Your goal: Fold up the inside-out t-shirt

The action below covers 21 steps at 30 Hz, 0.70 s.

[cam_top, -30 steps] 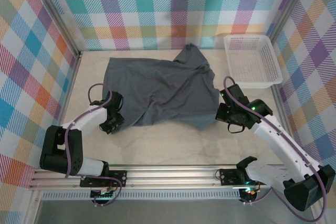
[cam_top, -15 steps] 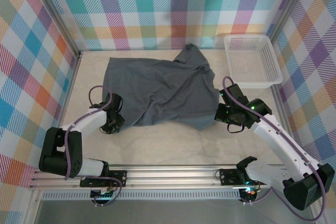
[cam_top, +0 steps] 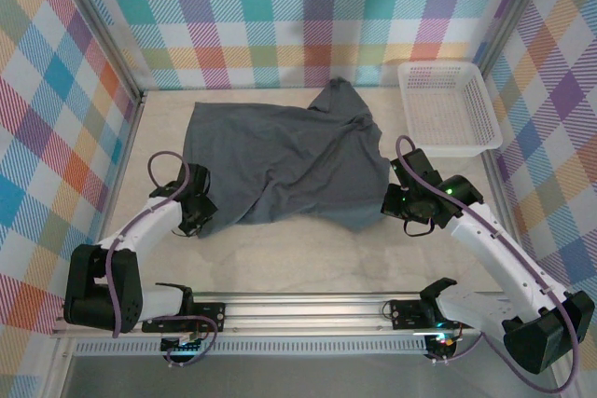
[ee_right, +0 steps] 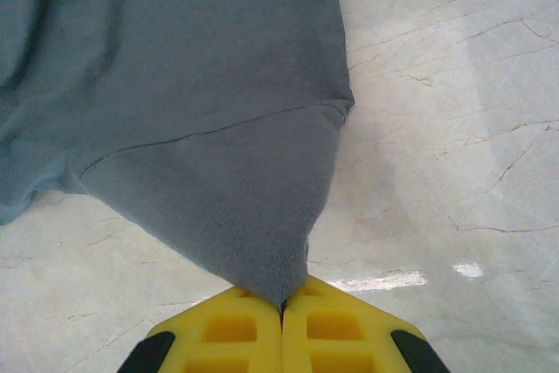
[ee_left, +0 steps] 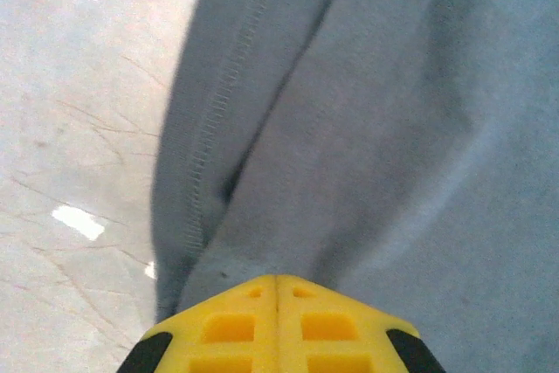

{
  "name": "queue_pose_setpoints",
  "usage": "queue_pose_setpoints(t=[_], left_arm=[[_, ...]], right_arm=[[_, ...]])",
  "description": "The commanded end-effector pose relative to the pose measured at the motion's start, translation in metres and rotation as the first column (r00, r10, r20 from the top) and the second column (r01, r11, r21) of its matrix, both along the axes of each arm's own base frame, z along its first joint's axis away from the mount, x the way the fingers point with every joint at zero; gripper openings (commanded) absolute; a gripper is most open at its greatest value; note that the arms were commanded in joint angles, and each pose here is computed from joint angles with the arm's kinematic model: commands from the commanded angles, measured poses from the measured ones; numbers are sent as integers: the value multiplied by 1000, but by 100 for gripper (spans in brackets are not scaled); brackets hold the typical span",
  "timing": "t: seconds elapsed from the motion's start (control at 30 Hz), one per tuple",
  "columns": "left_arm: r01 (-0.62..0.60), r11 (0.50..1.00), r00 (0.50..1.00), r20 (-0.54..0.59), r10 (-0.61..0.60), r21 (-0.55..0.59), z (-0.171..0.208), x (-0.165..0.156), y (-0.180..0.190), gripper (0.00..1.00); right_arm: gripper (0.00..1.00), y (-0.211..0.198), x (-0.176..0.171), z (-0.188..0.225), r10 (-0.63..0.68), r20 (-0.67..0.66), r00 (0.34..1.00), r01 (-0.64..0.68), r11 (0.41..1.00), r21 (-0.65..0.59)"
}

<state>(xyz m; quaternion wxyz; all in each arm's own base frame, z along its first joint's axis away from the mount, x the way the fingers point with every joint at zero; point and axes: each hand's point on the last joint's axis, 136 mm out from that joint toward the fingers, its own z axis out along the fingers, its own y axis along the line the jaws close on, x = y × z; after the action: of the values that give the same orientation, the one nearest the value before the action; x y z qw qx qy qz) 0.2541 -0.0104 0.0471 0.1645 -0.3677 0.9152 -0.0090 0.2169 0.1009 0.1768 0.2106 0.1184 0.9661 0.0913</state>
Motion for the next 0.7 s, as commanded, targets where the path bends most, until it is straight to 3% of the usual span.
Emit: queue_pose_setpoints(t=[0.0,0.13,0.37,0.57,0.67], left_arm=[[-86,992,992,-89,94,90,2,-25,23,27],[-53,999,997,-63,52,-13,-12,-21,6,38],[-35,998,998,-51,32,-61,-22,-16,-3,47],[-37,997,998,-46,34,-65,-20,-17,-3,42],[-36,997,999,-27,34,-65,-15,-16,-3,32]], right_arm=[[0,0,2,9,-3,21,1000,3,1000,12],[0,3,2,6,0,19,1000,-1,1000,29],[0,4,1,8,10,16,1000,-10,999,32],[0,4,0,5,5,7,1000,-5,999,34],[0,5,0,4,6,3,1000,-6,999,38]])
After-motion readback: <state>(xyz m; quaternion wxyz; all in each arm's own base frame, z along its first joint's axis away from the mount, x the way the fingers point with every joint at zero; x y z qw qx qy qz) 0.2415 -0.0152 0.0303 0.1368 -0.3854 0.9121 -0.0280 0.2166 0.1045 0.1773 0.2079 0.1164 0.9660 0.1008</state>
